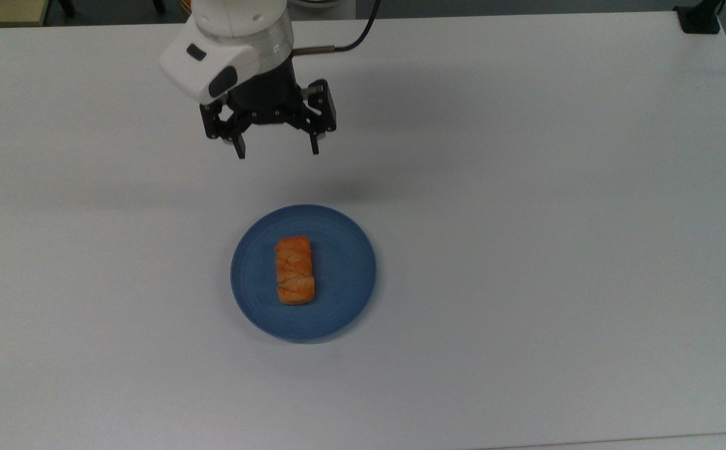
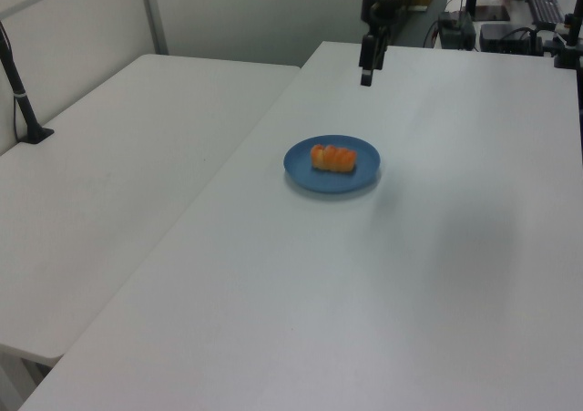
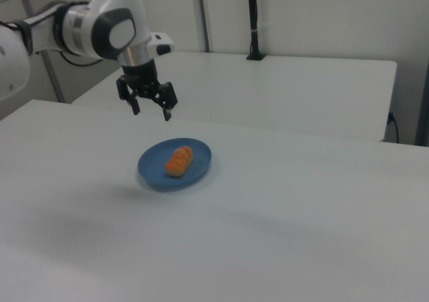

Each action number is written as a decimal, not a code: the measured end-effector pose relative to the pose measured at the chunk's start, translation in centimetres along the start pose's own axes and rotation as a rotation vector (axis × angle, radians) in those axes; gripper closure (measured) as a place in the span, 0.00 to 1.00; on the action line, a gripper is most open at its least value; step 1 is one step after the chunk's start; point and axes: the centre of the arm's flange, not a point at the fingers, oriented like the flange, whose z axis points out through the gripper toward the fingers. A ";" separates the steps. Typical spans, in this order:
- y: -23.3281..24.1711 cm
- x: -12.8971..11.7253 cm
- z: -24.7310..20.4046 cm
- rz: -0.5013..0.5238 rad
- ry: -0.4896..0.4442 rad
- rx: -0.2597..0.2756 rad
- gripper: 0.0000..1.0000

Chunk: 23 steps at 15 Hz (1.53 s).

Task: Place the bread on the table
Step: 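Lower the gripper onto the orange bread roll and close on it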

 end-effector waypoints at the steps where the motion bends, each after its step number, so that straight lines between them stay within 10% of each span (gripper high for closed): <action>1: 0.3 0.7 1.2 0.003 0.013 -0.001 0.00; 19: -0.2 4.3 20.0 -0.053 0.043 -0.078 0.03; 23: -0.2 4.3 20.5 -0.058 0.036 -0.085 0.38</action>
